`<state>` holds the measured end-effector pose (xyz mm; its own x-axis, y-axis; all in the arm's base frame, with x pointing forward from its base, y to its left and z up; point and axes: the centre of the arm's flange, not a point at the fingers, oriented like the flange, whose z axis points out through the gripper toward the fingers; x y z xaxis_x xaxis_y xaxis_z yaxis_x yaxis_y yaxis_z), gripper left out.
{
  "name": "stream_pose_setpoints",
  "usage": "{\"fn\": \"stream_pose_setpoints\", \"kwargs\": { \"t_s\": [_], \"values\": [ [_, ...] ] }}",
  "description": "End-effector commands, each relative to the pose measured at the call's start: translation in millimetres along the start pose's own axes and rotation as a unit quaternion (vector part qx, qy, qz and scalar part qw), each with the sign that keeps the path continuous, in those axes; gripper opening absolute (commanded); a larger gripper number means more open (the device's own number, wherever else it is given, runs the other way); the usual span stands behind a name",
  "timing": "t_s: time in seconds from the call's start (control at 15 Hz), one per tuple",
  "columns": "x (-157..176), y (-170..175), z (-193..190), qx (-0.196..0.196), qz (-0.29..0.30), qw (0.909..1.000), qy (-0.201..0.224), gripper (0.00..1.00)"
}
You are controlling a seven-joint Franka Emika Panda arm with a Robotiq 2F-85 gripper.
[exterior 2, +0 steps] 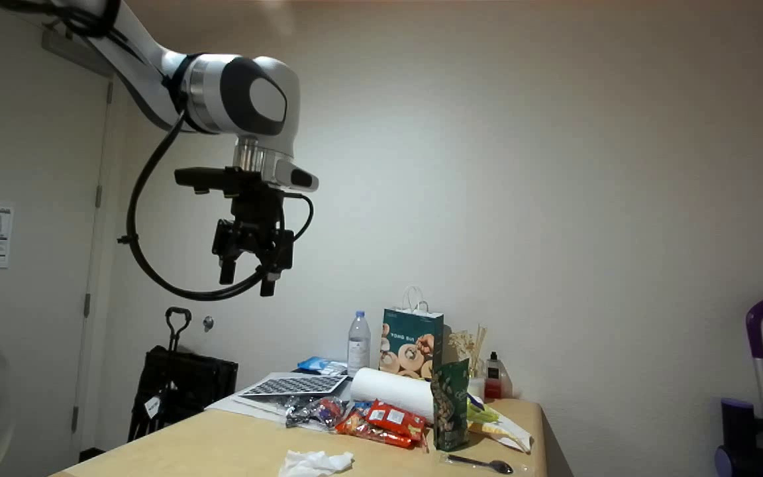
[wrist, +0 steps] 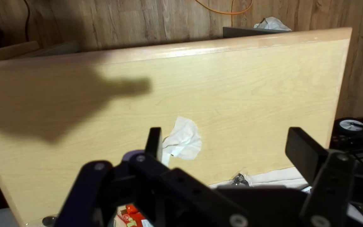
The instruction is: Wipe the table with the napkin
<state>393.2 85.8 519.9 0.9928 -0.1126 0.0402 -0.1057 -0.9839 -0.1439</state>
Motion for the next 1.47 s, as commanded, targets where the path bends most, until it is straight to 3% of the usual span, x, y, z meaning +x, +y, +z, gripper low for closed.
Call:
{"fn": "stream_pose_setpoints", "kwargs": {
  "t_s": [0.0, 0.07, 0.4, 0.6, 0.8, 1.07, 1.13, 1.2, 1.4],
  "values": [
    [24.8, -5.4, 26.7, -0.049, 0.003, 0.9981, -0.037, 1.00],
    [9.7, -1.6, 20.5, -0.022, -0.005, 0.9996, -0.019, 1.00],
    [21.3, -2.1, 35.1, -0.030, -0.004, 0.9991, -0.030, 1.00],
    [45.0, -10.2, 65.6, -0.010, 0.012, 0.9999, 0.003, 1.00],
    [65.4, -17.8, 94.7, -0.018, 0.010, 0.9998, 0.003, 1.00],
    [76.9, -28.5, 142.8, -0.052, 0.014, 0.9976, -0.045, 1.00],
    [76.7, -28.6, 149.5, -0.074, 0.006, 0.9938, -0.082, 1.00],
    [65.1, -19.7, 139.5, -0.049, 0.004, 0.9975, -0.051, 1.00],
    [70.8, -21.9, 156.1, -0.063, 0.002, 0.9949, -0.078, 1.00]
  ]
}}
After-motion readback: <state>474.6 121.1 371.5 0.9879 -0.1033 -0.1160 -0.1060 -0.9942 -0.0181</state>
